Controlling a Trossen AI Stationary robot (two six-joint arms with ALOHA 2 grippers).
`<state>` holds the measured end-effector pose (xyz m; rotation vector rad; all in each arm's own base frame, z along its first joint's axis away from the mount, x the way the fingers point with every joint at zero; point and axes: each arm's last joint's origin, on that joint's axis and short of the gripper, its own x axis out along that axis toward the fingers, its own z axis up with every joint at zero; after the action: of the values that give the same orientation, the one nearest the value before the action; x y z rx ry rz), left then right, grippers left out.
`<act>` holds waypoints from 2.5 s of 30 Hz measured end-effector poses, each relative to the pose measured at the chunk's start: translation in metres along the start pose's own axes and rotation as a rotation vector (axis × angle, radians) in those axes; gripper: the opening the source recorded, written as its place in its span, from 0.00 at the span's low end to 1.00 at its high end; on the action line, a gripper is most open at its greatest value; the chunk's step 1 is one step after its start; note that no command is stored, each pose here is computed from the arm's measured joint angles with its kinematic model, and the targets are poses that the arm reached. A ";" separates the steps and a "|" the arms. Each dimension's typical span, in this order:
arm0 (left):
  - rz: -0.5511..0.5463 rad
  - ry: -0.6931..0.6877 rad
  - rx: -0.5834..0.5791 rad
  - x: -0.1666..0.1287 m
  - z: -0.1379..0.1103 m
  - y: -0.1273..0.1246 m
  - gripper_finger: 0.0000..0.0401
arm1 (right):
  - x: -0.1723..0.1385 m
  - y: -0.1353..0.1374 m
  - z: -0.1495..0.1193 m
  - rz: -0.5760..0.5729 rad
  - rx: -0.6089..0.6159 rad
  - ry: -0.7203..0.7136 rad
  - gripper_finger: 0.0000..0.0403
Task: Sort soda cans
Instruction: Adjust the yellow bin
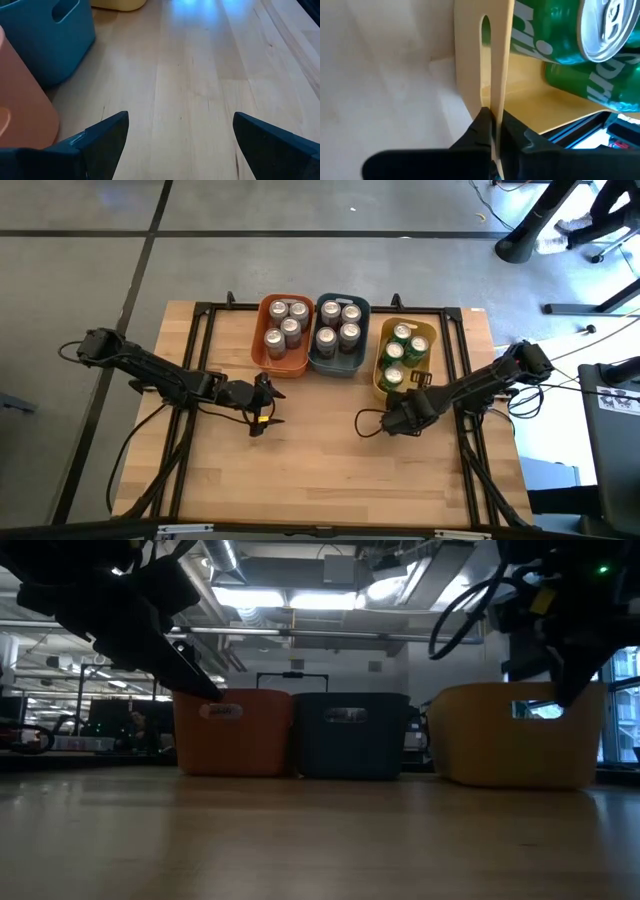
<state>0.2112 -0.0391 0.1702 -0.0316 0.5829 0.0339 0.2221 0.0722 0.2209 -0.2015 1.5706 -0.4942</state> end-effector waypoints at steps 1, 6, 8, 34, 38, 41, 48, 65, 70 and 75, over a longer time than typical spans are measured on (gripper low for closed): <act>0.000 0.000 0.000 0.000 0.000 0.000 0.87 | 0.001 -0.001 0.001 -0.011 0.006 -0.009 0.03; 0.000 -0.003 0.002 0.000 0.000 0.000 0.87 | 0.006 -0.011 0.009 -0.037 -0.025 -0.021 0.01; 0.001 -0.001 0.002 0.000 0.000 0.000 0.87 | 0.008 -0.016 0.012 -0.045 -0.057 -0.021 0.01; 0.002 0.002 0.037 0.000 0.000 0.000 0.87 | 0.031 -0.064 0.042 -0.101 -0.440 -0.038 0.00; 0.000 -0.007 0.067 0.000 0.001 0.000 0.87 | 0.031 -0.063 0.046 -0.100 -0.453 -0.072 0.00; 0.000 -0.010 0.089 0.000 0.001 0.000 0.87 | 0.031 -0.062 0.048 -0.101 -0.468 -0.095 0.00; -0.001 -0.021 0.113 0.000 0.002 0.000 0.87 | 0.030 -0.062 0.053 -0.125 -0.530 -0.136 0.01; 0.000 -0.023 0.129 0.000 0.002 0.000 0.87 | 0.037 -0.056 0.061 -0.108 -0.443 -0.121 0.09; -0.001 -0.023 0.127 0.000 0.002 0.000 0.87 | 0.032 -0.057 0.064 -0.088 -0.403 -0.132 0.19; -0.001 -0.023 0.126 0.000 0.002 0.000 0.87 | 0.026 -0.059 0.067 -0.079 -0.396 -0.144 0.30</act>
<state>0.2124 -0.0393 0.1721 0.0903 0.5609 -0.0038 0.2757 -0.0032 0.2234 -0.5897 1.5102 -0.2187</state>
